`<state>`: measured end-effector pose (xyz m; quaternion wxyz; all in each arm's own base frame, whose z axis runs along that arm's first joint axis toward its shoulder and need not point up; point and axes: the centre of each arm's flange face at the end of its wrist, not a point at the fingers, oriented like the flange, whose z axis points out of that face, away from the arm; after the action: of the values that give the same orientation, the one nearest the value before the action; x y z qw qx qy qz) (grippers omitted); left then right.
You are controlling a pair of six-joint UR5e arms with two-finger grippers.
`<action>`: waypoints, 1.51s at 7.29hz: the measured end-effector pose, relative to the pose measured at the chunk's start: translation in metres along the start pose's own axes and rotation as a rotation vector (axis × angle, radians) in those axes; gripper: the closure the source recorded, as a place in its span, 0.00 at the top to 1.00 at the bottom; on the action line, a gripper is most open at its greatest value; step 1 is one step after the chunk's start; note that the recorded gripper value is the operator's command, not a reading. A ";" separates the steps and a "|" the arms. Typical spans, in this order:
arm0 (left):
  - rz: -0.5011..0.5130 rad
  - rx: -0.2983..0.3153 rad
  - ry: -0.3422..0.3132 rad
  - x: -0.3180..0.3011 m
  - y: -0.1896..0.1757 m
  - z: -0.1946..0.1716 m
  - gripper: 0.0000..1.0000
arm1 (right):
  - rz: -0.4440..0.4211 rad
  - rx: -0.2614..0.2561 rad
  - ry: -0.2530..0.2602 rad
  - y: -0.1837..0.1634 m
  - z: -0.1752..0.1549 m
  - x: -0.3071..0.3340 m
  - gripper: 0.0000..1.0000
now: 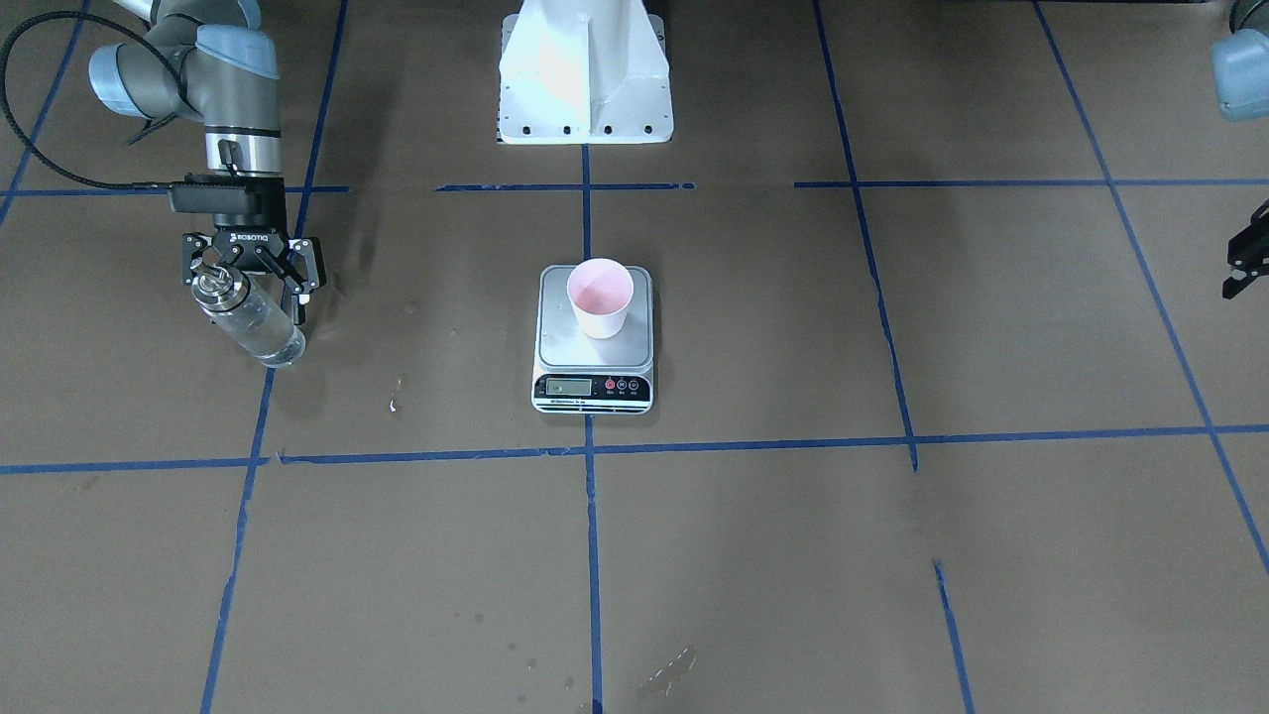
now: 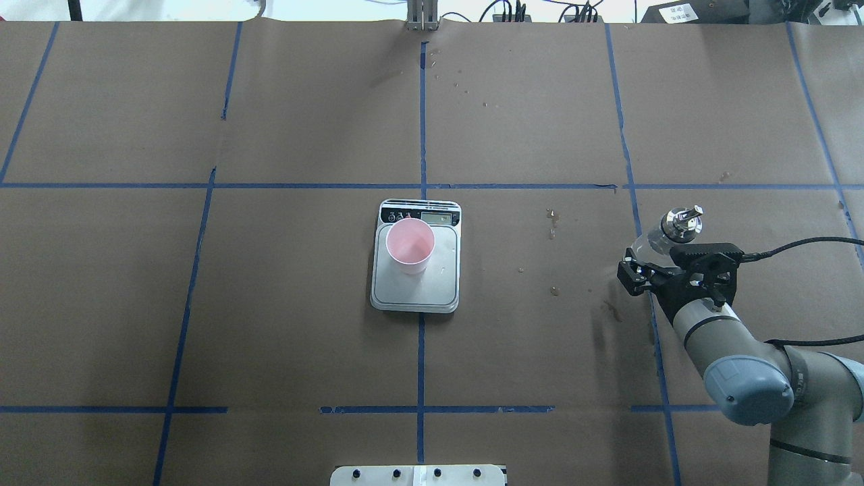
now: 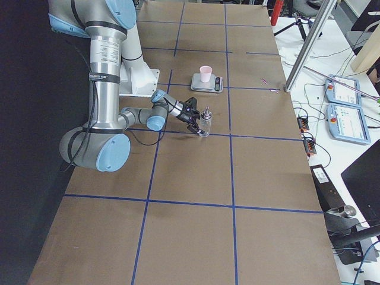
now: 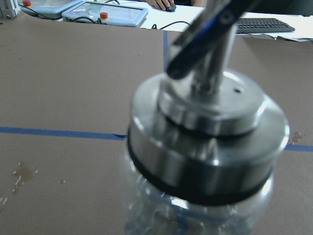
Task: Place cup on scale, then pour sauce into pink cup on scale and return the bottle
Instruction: 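Close the right gripper around the glass bottle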
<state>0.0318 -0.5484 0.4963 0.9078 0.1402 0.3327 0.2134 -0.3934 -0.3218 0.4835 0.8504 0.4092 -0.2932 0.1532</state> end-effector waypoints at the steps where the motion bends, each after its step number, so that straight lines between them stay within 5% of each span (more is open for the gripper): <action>1: 0.000 0.000 0.000 0.000 0.000 0.000 1.00 | 0.000 0.016 0.004 -0.001 0.001 0.000 1.00; 9: -0.003 0.003 -0.001 0.001 -0.001 -0.002 1.00 | 0.014 0.043 0.009 -0.004 0.002 -0.003 0.95; 11: -0.002 0.005 -0.001 0.002 -0.001 -0.003 1.00 | 0.014 0.043 0.010 -0.004 0.003 -0.002 0.27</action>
<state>0.0317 -0.5482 0.4928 0.9078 0.1420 0.3330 0.2116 -0.3940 -0.3266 0.4805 0.8418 0.4245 -0.2885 0.1675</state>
